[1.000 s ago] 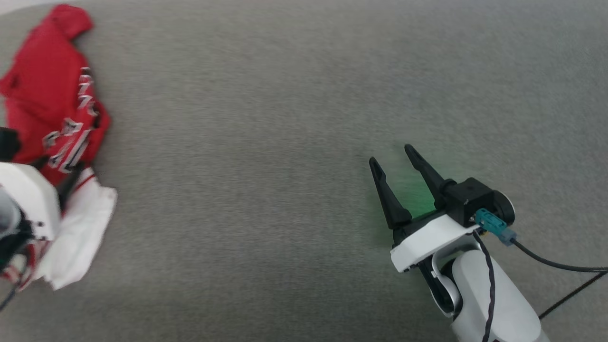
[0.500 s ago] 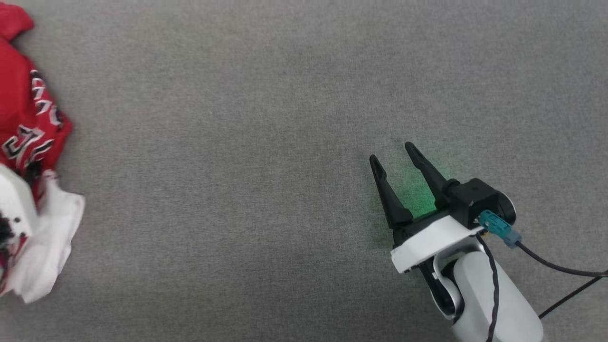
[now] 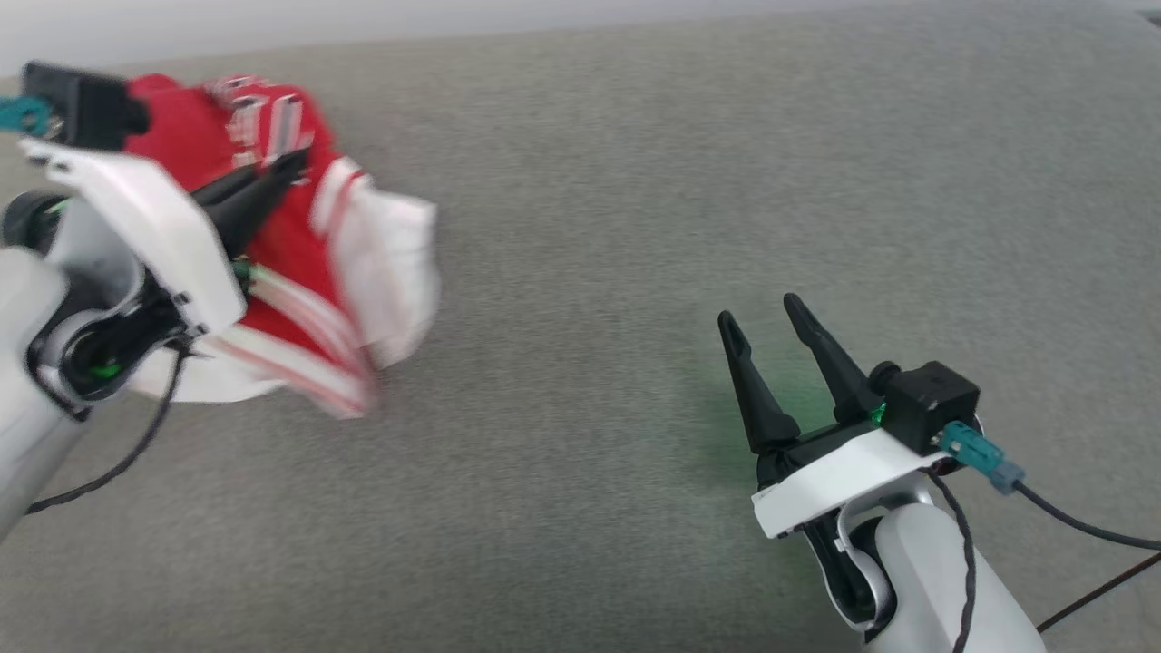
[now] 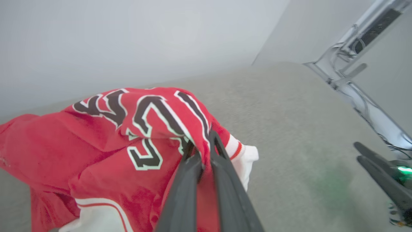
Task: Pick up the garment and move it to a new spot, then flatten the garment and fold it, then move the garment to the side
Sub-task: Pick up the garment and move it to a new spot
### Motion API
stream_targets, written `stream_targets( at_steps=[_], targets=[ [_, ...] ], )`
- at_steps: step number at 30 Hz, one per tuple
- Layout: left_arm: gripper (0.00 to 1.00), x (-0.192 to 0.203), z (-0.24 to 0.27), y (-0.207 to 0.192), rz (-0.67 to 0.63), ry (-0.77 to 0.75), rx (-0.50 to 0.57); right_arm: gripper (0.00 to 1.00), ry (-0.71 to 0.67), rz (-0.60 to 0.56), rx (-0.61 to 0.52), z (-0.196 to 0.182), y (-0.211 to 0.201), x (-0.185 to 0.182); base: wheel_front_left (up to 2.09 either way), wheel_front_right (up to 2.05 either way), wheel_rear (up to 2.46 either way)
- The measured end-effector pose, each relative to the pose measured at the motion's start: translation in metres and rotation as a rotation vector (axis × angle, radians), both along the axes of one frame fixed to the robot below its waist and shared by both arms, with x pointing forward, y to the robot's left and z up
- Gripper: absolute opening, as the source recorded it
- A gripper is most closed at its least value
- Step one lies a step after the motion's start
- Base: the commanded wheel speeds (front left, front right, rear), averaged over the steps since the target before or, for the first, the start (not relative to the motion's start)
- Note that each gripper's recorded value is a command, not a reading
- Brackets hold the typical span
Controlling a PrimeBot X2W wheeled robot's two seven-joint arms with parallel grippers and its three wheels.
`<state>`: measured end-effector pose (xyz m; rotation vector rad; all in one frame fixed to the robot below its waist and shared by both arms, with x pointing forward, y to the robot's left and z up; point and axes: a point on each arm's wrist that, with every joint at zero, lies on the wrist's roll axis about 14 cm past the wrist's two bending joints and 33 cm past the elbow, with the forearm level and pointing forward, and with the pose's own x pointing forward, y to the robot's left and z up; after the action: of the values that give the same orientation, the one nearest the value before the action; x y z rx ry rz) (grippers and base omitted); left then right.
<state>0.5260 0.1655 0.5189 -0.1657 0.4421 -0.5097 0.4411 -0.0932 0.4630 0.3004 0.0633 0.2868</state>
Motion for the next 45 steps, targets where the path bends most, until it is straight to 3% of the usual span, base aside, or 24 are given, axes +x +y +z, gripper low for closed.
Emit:
stream_targets(
  at_steps=[9, 16, 29, 34, 38, 39, 40, 41, 42, 45],
  targets=[
    [0.0, -0.011, 0.013, -0.156, -0.403, 0.035, -0.162, 1.0, 0.004, -0.191, 0.072, 0.006, -0.062, -0.014, 0.0, 0.0, 0.0],
    [0.0, -0.014, 0.02, -0.254, -0.607, 0.036, -0.255, 1.0, 0.032, -0.373, 0.1, 0.001, -0.119, -0.041, 0.0, 0.0, 0.0],
    [0.0, 0.005, -0.094, -0.306, -0.685, 0.129, -0.02, 1.0, 0.097, -0.62, 0.13, -0.008, -0.177, -0.105, 0.0, 0.0, 0.0],
    [0.0, 0.012, -0.134, -0.301, -0.715, 0.116, 0.124, 1.0, 0.119, -0.65, 0.128, -0.014, -0.182, -0.109, 0.0, 0.0, 0.0],
    [0.0, 0.014, -0.14, -0.302, -0.737, 0.093, 0.172, 1.0, 0.117, -0.651, 0.131, -0.013, -0.182, -0.108, 0.0, 0.0, 0.0],
    [0.13, 0.015, -0.139, -0.302, -0.74, 0.088, 0.178, 1.0, 0.116, -0.646, 0.133, -0.013, -0.18, -0.107, 0.0, 0.0, 0.0],
    [0.42, 0.014, -0.138, -0.302, -0.747, 0.078, 0.184, 1.0, 0.116, -0.64, 0.134, -0.013, -0.179, -0.107, 0.0, 0.0, 0.0],
    [0.93, 0.014, -0.136, -0.301, -0.753, 0.066, 0.19, 1.0, 0.115, -0.631, 0.132, -0.013, -0.176, -0.106, 0.0, 0.0, 0.0],
    [1.0, 0.014, -0.134, -0.299, -0.754, 0.053, 0.197, 1.0, 0.112, -0.62, 0.128, -0.012, -0.174, -0.104, 0.0, 0.0, 0.0],
    [1.0, 0.016, -0.121, -0.296, -0.75, 0.004, 0.183, 1.0, 0.097, -0.597, 0.105, -0.008, -0.171, -0.099, 0.0, 0.0, 0.0]
  ],
)
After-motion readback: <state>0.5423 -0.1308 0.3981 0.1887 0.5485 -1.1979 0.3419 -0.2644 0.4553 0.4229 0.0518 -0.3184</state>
